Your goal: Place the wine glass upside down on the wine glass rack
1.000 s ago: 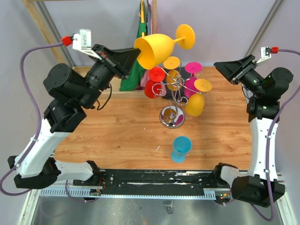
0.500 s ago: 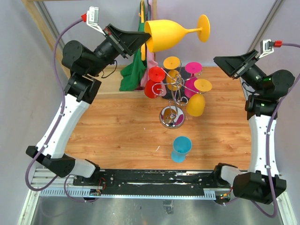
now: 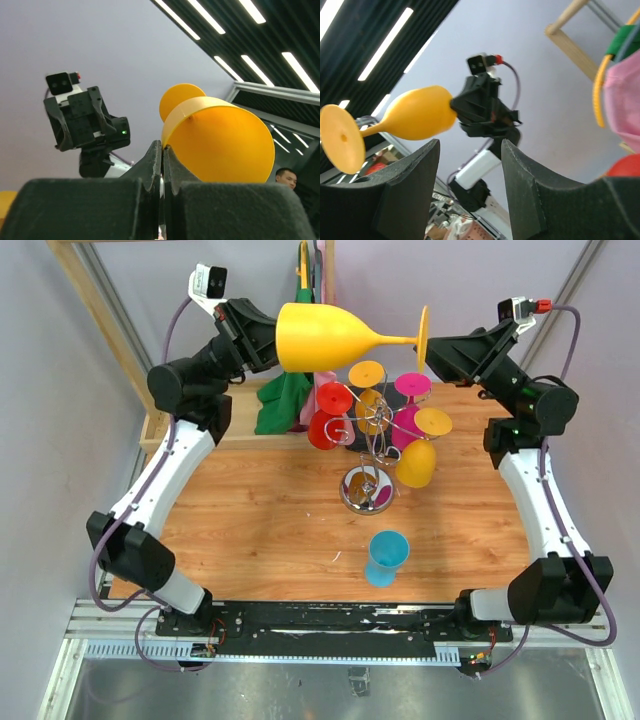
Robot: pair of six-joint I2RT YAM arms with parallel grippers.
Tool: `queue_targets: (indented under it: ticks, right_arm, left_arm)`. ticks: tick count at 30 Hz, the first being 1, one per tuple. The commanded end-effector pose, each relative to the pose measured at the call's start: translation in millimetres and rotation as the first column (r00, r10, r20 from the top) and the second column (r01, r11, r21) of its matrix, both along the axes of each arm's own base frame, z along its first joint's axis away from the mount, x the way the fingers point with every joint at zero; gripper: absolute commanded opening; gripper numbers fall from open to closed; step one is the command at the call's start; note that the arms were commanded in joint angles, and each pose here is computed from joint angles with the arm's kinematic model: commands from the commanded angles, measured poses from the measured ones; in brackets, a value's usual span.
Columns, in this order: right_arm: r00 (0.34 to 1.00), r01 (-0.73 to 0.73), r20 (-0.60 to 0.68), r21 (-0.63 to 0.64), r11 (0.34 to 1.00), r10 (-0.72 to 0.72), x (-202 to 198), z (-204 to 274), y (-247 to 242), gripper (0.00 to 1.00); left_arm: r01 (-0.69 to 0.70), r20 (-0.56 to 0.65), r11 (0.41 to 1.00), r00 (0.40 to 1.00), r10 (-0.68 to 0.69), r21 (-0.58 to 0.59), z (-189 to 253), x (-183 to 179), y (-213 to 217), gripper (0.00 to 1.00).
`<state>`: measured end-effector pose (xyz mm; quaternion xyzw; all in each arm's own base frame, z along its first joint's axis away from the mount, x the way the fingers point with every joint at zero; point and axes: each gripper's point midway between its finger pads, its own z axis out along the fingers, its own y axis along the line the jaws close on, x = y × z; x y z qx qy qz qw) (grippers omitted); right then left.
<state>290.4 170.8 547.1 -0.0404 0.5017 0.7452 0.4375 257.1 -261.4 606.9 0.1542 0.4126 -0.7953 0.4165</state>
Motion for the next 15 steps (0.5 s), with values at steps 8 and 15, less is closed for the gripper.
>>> queue_targets:
  ticks: [8,15]
  right_arm:
    - [0.958,-0.239,0.212,0.214,0.947,0.194,-71,71,30,0.50]
    - [0.936,-0.304,0.252,0.220,0.927,0.247,-91,85,54,0.49]
  left_arm:
    - [0.328,0.086,0.917,0.945,-0.317,-0.227,-2,-33,41,0.00]
    - [0.396,0.093,0.879,0.918,-0.385,-0.268,-6,-32,48,0.00]
